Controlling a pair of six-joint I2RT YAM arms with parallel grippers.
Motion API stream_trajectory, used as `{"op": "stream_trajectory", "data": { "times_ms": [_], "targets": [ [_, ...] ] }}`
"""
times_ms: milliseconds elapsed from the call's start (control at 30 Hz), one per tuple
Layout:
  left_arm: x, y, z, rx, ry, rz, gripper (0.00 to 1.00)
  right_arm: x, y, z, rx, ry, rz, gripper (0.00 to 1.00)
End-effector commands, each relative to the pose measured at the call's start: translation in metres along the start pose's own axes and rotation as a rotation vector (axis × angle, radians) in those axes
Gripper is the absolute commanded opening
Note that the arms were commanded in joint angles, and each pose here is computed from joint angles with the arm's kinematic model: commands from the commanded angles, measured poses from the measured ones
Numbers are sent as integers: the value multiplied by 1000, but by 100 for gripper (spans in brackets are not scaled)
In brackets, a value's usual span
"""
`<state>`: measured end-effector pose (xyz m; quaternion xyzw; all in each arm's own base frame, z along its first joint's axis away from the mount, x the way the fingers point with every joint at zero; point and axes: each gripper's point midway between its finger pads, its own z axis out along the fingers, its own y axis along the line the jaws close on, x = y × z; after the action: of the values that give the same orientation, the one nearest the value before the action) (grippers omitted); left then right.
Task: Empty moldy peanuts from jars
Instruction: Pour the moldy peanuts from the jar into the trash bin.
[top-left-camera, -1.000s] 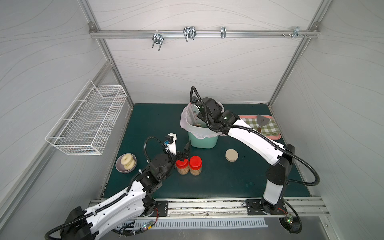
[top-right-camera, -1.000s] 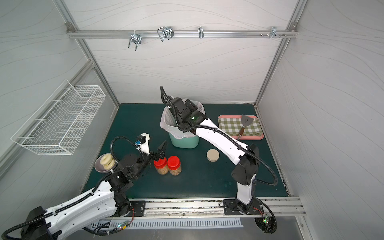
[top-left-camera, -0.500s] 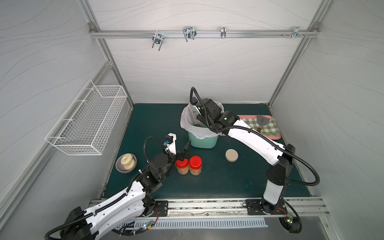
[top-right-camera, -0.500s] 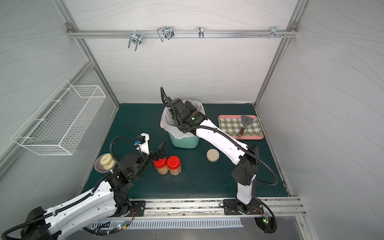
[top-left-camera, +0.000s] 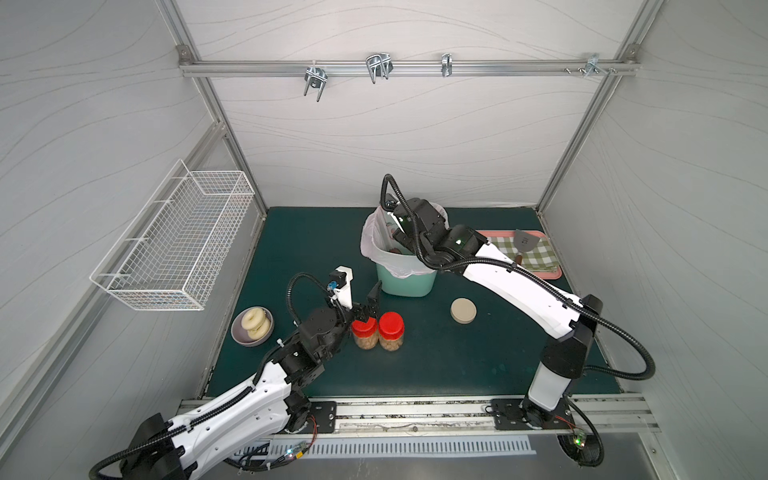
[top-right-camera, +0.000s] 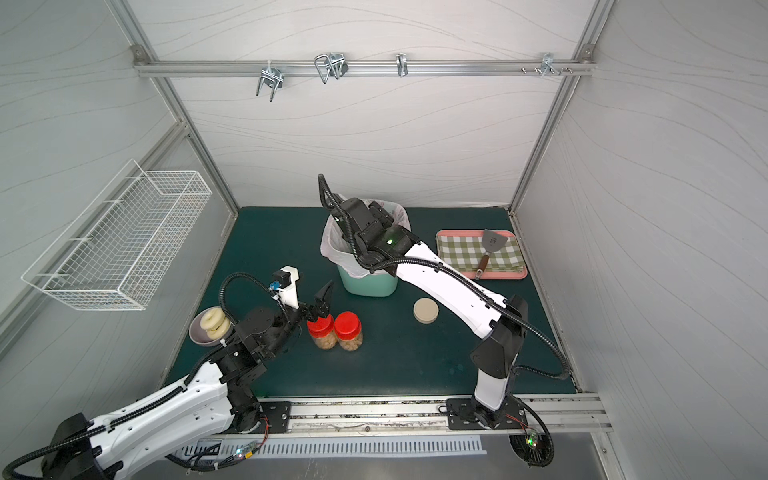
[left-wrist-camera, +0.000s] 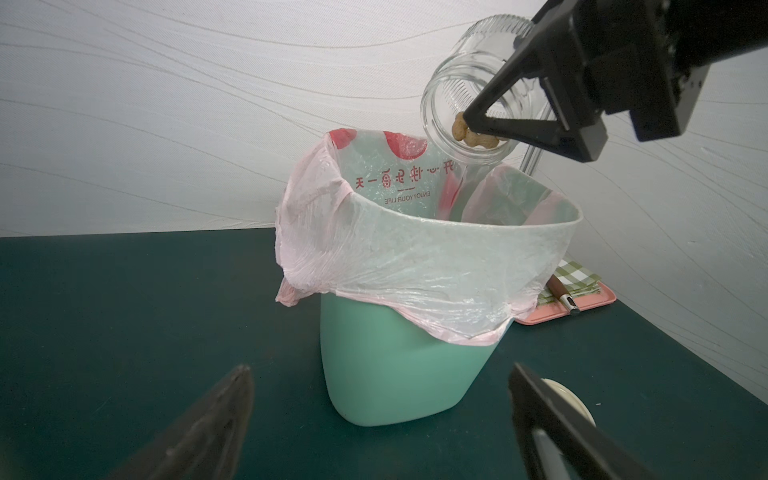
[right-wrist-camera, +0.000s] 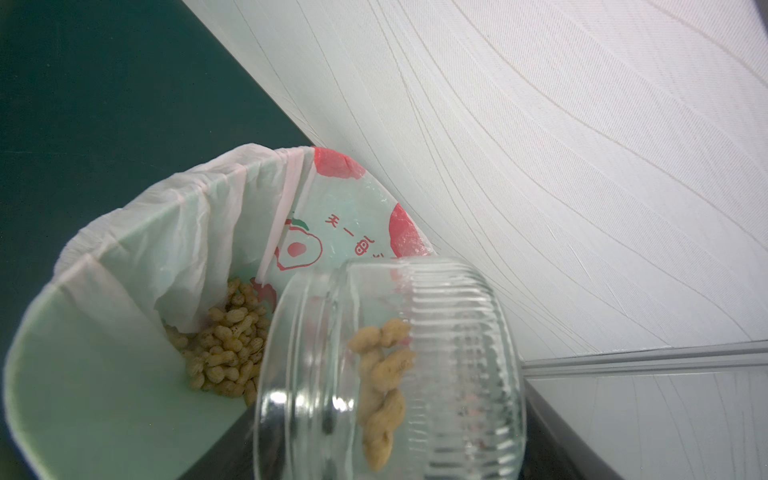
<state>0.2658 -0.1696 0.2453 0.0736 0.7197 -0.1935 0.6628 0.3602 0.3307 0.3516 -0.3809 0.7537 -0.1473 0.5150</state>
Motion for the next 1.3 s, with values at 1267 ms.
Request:
{"op": "stream_trajectory", "data": {
  "times_ms": [1267],
  "targets": [
    [-8,6,-2,-28,-32,2,97,-4,-28,15,85,3,67,0]
  ]
}}
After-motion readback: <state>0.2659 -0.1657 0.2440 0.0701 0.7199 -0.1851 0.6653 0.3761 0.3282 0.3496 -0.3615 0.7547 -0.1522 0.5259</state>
